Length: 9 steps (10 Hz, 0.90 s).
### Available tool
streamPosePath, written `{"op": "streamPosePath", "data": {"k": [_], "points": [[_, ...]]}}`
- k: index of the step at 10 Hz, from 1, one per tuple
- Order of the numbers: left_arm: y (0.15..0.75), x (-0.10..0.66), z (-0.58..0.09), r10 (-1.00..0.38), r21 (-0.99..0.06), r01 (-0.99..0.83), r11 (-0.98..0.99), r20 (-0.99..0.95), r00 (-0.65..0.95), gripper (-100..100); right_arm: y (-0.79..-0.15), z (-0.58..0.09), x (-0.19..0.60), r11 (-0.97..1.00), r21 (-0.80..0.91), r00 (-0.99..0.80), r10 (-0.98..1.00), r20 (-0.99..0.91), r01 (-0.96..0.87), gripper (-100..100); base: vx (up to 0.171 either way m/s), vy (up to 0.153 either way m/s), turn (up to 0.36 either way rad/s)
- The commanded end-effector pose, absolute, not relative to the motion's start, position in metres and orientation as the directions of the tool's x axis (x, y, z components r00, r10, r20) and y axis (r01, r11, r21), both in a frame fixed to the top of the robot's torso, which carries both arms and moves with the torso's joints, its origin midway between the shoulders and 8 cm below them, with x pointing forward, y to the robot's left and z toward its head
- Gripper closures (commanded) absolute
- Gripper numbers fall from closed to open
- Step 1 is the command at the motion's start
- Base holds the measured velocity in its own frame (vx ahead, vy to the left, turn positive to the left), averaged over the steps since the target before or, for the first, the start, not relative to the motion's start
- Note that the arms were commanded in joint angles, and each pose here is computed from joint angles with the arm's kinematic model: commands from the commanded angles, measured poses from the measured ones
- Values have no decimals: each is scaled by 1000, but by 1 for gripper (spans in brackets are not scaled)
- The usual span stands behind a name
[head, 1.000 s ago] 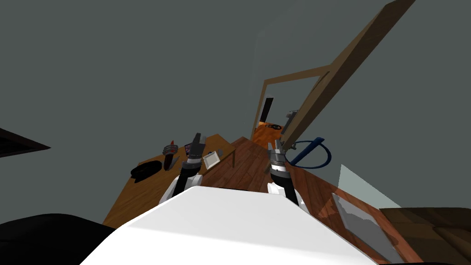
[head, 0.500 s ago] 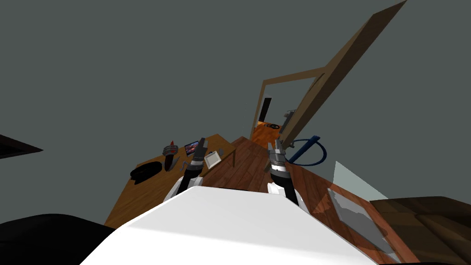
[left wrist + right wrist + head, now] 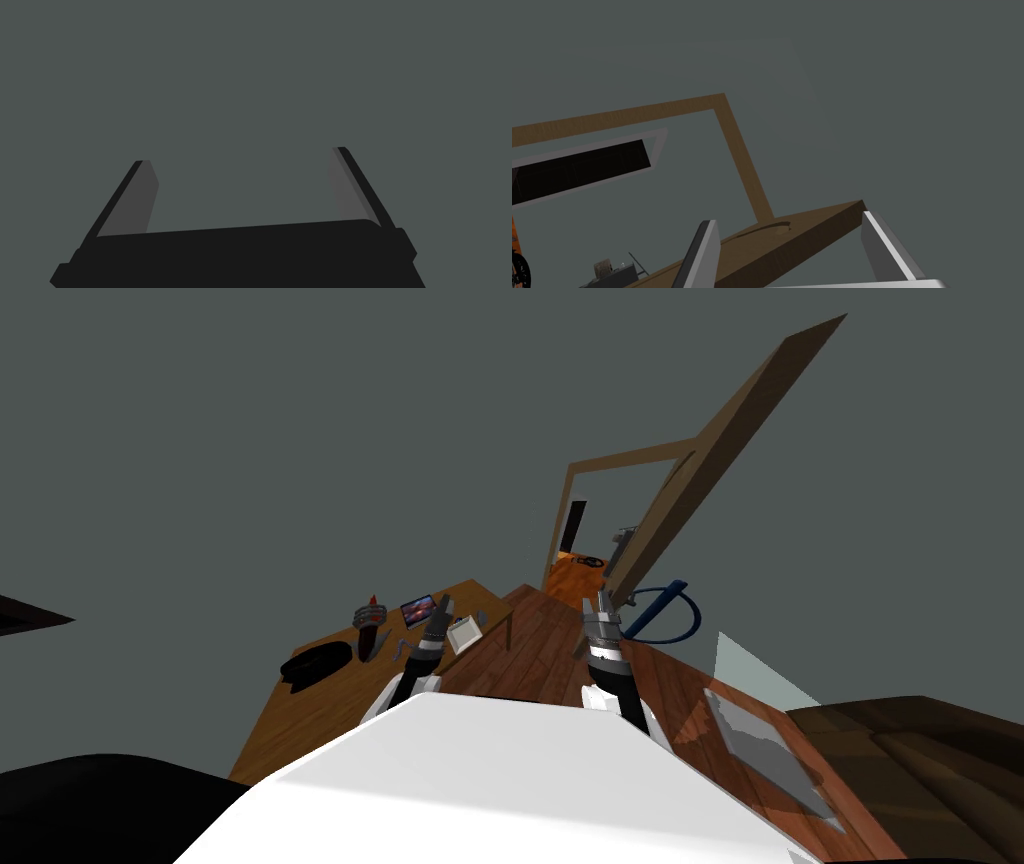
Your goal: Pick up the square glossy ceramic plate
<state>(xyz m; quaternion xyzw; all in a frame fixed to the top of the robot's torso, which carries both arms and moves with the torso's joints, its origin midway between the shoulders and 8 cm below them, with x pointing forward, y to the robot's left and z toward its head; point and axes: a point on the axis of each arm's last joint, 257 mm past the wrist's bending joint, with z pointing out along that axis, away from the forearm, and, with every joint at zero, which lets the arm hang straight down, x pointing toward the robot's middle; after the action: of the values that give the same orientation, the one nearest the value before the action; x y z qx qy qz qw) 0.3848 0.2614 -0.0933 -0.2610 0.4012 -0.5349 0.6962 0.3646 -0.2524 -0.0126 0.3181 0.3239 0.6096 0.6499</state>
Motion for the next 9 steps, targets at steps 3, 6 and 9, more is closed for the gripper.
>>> {"op": "streamPosePath", "data": {"k": [3, 6, 9], "points": [[264, 391, -132, -950, -821, 485, 302, -302, 80, -100, -252, -13, 365, 54, 808, 47, 998, -33, -586, 0, -25, 43, -61], [270, 394, -164, -948, -846, 434, 309, -313, 64, -100, -252, -13, 365, 54, 808, 47, 998, -33, -586, 0, -28, 45, -54], [274, 396, -189, -945, -863, 395, 316, -324, 49, -100, -252, -13, 365, 54, 808, 47, 998, -33, -586, 0, -14, 35, -41]]}}
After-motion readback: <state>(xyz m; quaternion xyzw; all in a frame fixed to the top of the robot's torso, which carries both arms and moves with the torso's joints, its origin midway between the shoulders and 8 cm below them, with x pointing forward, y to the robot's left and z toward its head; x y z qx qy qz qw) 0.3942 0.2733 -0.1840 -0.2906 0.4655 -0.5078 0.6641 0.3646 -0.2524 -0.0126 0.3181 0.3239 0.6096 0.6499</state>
